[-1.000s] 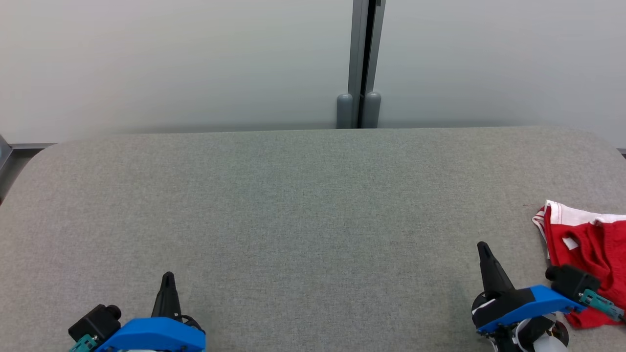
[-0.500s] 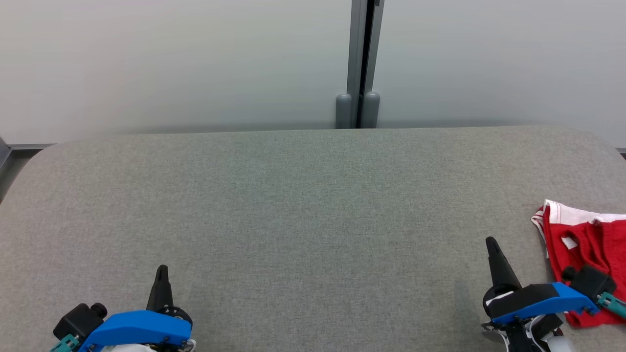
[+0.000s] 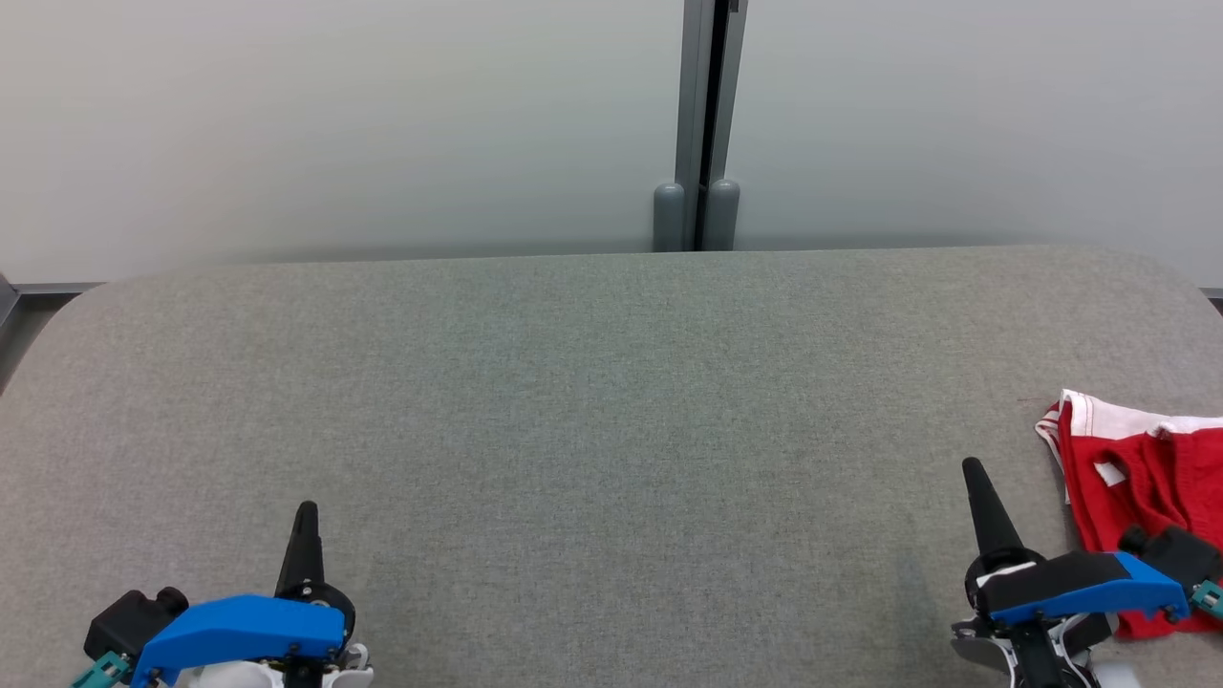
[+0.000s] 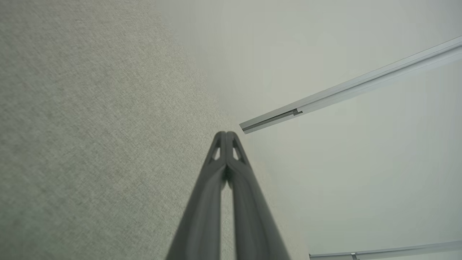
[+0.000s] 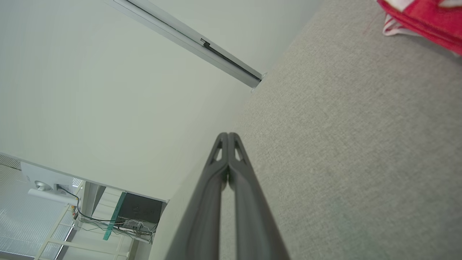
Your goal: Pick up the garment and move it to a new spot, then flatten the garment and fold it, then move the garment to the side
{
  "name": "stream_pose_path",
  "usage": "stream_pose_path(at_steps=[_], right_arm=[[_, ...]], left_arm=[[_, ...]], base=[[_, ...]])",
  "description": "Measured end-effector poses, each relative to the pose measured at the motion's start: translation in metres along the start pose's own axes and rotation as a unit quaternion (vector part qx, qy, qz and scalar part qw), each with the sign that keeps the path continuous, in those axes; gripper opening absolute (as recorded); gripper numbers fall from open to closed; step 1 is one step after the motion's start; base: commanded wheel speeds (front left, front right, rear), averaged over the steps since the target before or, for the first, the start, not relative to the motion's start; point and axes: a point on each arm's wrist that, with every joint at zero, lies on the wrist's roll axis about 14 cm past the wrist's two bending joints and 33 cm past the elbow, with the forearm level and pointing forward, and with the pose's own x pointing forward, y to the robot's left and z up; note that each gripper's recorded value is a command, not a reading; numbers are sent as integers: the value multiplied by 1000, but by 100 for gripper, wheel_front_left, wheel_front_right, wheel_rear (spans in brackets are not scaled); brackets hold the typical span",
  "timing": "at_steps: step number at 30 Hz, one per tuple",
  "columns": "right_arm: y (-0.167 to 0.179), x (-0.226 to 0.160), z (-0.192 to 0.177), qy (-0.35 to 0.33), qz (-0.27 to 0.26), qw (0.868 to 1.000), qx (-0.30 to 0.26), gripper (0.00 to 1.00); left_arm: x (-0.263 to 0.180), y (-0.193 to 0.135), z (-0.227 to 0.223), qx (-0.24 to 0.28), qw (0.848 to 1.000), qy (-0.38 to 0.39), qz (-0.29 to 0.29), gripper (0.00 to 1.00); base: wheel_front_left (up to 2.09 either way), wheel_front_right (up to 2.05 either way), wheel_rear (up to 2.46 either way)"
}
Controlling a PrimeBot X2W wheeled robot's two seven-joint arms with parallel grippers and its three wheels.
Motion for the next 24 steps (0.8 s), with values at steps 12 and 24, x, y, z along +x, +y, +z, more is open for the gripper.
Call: stream_pose_path(at_steps=[12,24], right_arm=[[2,-2,7,-7,5,998,68,0],[6,-3,14,-11,14,992,124,0]], left_arm=[[2,-7,7,-63,998,-2,-16,0],[5,-15,15,-115,993,-6,-35,0]], base=[[0,0,0],[0,0,0]])
